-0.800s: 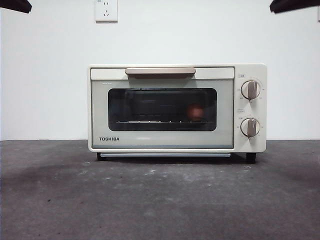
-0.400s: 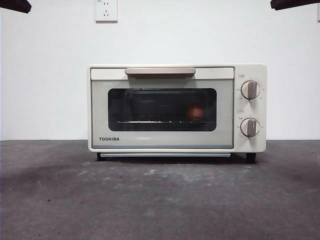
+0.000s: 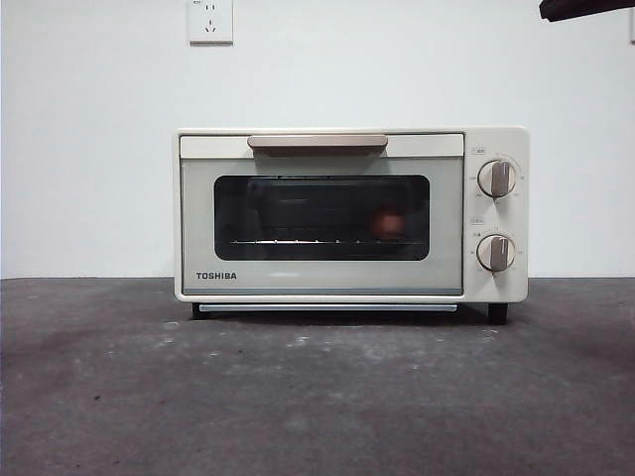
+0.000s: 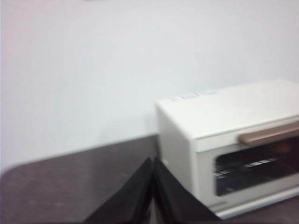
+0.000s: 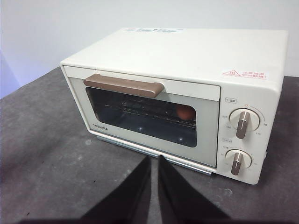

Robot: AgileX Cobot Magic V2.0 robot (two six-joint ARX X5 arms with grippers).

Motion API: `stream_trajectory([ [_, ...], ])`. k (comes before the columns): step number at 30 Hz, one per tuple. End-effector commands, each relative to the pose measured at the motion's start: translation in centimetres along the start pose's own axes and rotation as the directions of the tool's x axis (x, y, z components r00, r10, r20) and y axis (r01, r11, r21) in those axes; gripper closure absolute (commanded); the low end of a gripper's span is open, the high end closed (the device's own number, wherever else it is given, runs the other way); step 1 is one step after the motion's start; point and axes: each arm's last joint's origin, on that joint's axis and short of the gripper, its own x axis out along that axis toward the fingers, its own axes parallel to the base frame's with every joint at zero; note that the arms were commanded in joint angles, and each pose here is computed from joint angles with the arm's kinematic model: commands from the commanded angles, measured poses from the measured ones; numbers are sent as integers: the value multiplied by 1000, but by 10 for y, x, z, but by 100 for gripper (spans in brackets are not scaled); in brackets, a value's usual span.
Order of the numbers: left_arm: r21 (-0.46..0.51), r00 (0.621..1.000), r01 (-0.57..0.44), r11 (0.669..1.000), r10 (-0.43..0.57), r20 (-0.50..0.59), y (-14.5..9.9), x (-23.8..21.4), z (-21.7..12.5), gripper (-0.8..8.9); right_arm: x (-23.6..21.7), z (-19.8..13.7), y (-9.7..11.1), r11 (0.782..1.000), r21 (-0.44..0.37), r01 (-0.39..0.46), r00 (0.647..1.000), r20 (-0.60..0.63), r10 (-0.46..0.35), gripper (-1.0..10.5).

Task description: Eggoven

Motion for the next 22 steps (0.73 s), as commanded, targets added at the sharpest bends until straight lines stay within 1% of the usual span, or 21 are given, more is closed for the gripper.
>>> stream_trajectory([
  [1, 50, 998, -37, 998, 35, 45, -1, -7, -20, 806, 0, 2, 1, 1000, -6, -4, 1000, 12, 4, 943],
  [5, 44, 998, -58, 997, 57, 26, -4, -14, -53, 806, 0, 2, 1, 1000, -6, -4, 1000, 12, 4, 943],
  [11, 3, 997, -57, 998, 57, -57, -8, -17, -95, 806, 0, 2, 1, 1000, -6, -4, 1000, 12, 4, 943],
  [14, -8, 994, -54, 999, 53, -99, -10, -17, -111, 806, 0, 2, 1, 1000, -6, -4, 1000, 12, 4, 943],
  [18, -23, 991, -52, 998, 49, -124, -12, -18, -127, 806, 0, 2, 1, 1000, -5, -4, 1000, 12, 4, 943],
  [22, -69, 984, -54, 996, 42, -175, -13, -18, -137, 806, 0, 2, 1, 1000, -6, -4, 1000, 12, 4, 943],
])
